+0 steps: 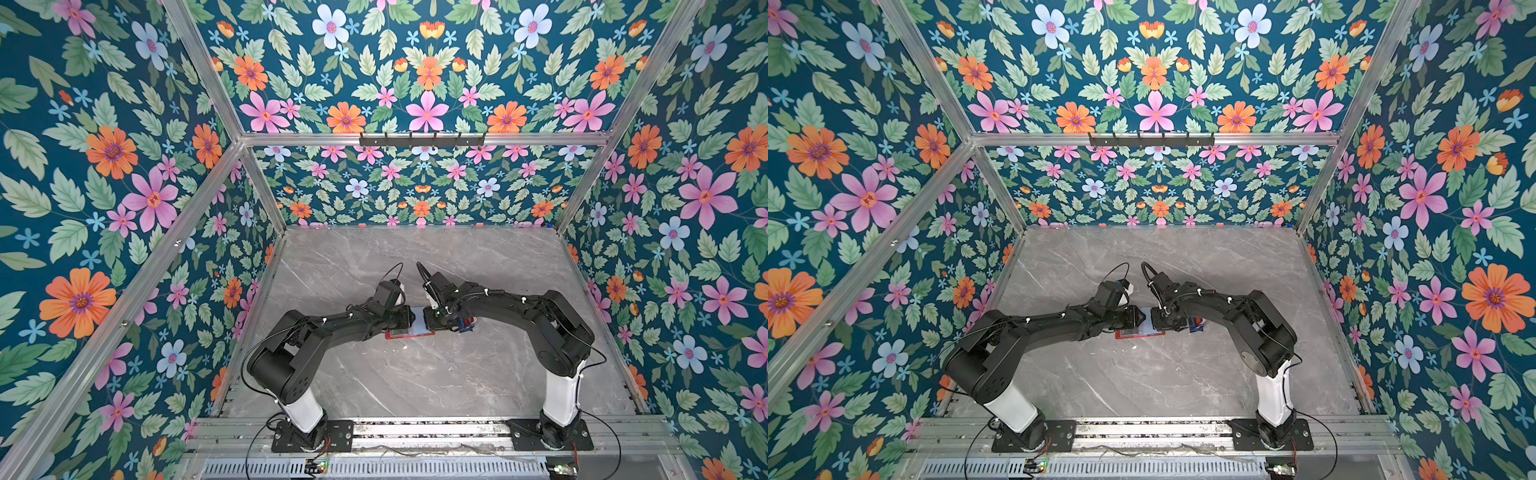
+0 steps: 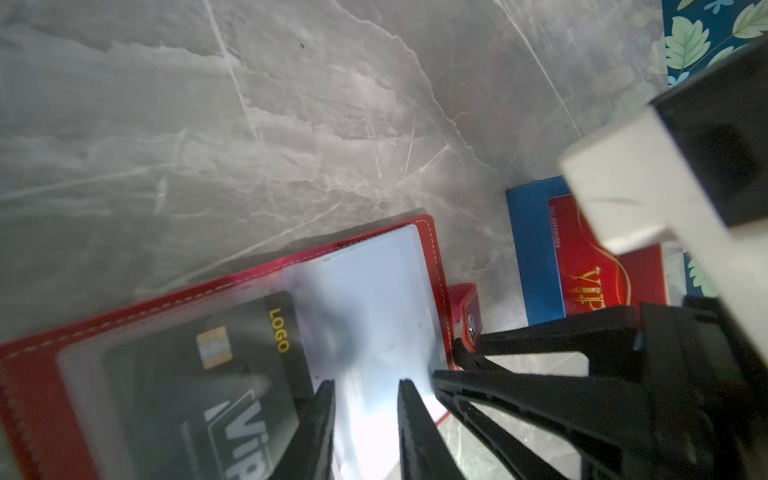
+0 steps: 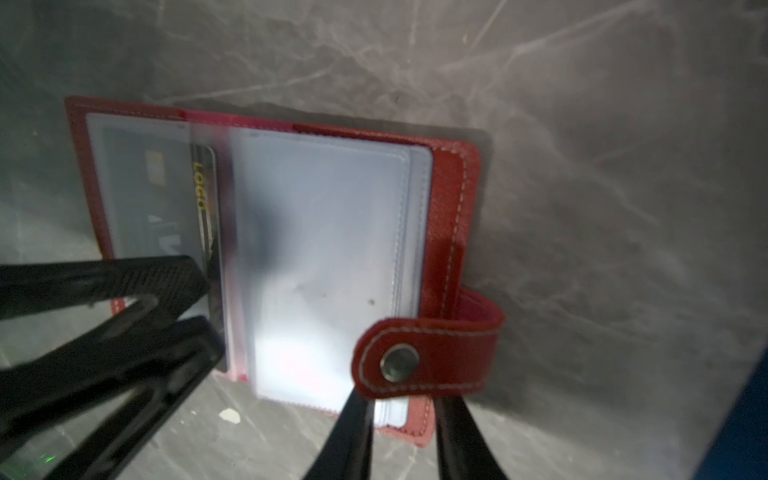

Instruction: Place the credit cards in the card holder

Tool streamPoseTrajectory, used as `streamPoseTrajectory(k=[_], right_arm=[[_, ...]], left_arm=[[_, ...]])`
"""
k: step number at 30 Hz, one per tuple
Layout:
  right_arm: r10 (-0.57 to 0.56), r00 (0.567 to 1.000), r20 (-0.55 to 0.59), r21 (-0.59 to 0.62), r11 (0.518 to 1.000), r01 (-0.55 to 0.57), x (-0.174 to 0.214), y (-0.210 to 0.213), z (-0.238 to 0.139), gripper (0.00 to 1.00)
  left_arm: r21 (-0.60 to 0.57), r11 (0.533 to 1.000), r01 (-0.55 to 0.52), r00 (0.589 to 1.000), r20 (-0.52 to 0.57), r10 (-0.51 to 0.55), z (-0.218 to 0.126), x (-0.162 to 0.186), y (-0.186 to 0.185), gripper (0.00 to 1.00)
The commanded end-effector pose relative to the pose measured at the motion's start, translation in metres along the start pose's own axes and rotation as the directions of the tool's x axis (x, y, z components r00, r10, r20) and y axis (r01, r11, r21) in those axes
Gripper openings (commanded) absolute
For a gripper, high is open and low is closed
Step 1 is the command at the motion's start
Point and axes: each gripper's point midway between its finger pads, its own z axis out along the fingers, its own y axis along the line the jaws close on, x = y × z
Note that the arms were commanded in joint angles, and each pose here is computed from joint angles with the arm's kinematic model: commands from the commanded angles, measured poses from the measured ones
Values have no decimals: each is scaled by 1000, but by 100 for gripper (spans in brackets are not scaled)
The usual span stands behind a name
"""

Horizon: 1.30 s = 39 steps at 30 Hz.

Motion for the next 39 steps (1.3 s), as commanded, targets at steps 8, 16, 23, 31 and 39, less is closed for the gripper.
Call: streamPoseTrajectory(k=[8,16,23,31,39], right_arm=[[27,999,-41,3,1000,-27,13,-3,1,27],[30,999,-40,1,1000,-30,12,-3,2,27],[30,999,-38,-2,1000,-30,11,-2,2,27],[32,999,-19,-1,999,-32,9,-2,-2,27],[47,996,82,3,999,-47,-2,-4,-23,27]], left_arm=[[42,999,9,1000,-8,-9,8,-1,-6,25],[34,999,23,999,-23,-22,13,2,-3,25],[41,999,32,999,-32,-31,16,4,-3,22],[45,998,39,999,-29,-37,15,4,-4,0],[13,999,33,999,2,-33,6,0,-1,0]])
